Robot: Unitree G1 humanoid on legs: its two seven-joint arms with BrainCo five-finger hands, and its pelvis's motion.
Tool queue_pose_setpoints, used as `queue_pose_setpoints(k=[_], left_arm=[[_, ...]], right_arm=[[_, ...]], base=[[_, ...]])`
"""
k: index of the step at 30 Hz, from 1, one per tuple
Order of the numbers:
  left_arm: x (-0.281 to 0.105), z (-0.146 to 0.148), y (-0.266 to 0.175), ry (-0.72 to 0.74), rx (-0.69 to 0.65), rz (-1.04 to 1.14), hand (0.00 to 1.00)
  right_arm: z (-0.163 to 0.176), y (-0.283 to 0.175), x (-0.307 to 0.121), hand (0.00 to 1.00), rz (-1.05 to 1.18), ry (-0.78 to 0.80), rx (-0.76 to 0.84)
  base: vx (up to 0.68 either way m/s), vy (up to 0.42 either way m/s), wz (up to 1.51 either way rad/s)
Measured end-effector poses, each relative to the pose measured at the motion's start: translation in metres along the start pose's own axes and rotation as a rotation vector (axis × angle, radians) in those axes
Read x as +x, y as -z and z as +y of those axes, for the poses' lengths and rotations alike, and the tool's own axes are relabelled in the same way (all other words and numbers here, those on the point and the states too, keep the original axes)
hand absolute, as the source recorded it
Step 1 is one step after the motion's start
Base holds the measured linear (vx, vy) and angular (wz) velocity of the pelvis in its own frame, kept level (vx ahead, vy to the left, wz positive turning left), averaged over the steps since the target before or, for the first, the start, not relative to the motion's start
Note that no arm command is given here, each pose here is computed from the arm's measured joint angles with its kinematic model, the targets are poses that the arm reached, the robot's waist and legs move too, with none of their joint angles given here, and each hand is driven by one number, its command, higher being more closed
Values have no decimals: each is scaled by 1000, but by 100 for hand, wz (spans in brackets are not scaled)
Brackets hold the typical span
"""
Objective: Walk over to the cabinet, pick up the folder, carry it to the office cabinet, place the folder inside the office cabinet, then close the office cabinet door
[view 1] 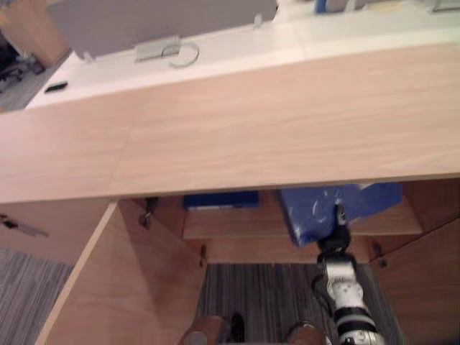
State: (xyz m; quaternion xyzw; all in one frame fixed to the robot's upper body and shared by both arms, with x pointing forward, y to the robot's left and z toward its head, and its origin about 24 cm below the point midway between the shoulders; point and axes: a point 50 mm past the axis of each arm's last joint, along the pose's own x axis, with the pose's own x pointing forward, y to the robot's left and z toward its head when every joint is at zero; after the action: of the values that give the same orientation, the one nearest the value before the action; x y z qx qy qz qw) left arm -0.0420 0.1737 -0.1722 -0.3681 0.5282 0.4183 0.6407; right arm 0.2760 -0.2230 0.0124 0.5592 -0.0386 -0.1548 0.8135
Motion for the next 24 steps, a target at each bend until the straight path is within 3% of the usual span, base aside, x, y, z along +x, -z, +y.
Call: queue_pose_setpoints(k=[7, 14, 24], left_arm=[[0, -4, -12, 11, -48, -53, 0], [4, -28, -27, 67, -28, -94, 0], [5, -55, -33, 119, 45, -110, 0]], right_arm=[[63, -12, 29, 100, -113, -103, 117], [70, -47, 58, 100, -233, 30, 193], [145, -108, 89, 100, -353, 24, 376]], base=[[-194, 16, -16], [-39, 23, 12], [-4, -48, 20]])
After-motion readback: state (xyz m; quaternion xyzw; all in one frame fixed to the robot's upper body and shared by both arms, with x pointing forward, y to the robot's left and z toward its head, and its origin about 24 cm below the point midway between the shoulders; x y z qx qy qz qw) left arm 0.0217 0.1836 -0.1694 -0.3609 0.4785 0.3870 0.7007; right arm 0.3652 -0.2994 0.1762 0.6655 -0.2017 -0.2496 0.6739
